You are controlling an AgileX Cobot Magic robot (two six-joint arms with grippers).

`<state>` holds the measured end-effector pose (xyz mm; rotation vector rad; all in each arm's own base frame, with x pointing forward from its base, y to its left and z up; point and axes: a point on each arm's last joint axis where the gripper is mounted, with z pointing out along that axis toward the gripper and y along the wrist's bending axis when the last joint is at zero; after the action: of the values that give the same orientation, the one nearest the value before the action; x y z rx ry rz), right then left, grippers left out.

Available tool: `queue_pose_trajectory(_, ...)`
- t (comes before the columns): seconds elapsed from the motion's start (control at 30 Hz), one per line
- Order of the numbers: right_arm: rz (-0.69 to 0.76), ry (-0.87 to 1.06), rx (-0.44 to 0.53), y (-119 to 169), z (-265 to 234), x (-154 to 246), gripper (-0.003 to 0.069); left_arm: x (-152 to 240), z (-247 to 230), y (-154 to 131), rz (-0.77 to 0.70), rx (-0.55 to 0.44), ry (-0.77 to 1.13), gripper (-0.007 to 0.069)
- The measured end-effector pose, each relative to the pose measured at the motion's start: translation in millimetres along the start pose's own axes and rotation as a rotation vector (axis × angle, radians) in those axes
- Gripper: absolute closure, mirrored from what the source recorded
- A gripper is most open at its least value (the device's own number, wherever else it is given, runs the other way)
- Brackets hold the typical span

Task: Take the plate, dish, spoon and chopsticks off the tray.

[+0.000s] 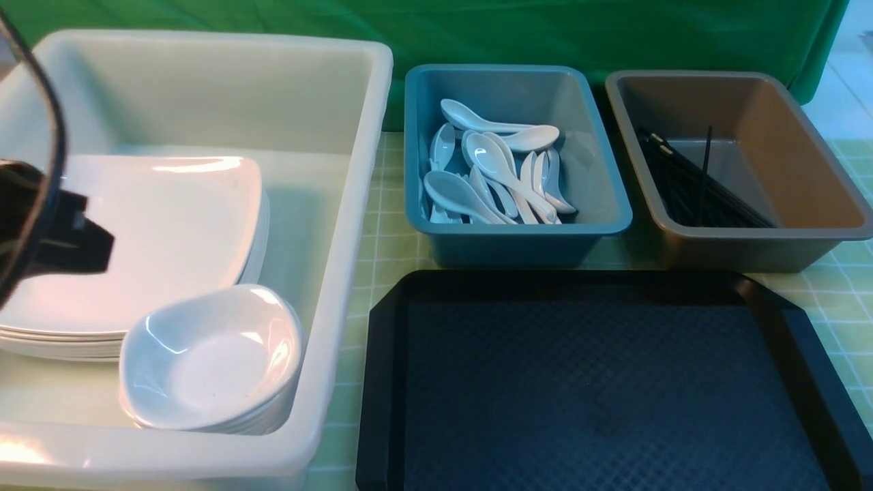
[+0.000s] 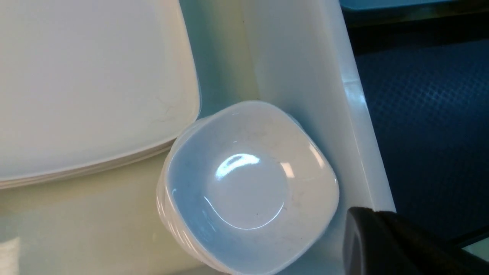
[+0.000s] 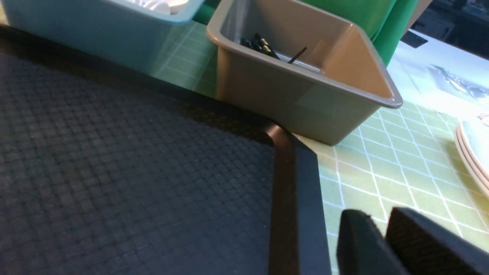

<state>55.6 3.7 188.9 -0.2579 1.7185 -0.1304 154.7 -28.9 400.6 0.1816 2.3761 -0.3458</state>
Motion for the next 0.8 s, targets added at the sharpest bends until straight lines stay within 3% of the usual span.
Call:
queue_pose_trajectory(0.2,0.0,0.0,0.0,0,0,0,0.0535,40,-36,-15,0.023,0.036,-0.146,0.0626)
queue_pose_trajectory(0.37,0.0,-0.002,0.001,0,0,0,0.0524,77,-34,-16,0.004,0.064,-0.39,0.0626)
queue_pose_trajectory(0.6,0.0,-0.006,0.002,0,0,-1,0.0505,102,-22,2,-0.031,-0.04,-0.747,0.0626)
queue_pose_trajectory(0.8,0.0,-0.006,0.002,0,0,-1,0.0487,114,-2,13,0.035,-0.141,-0.719,0.0626)
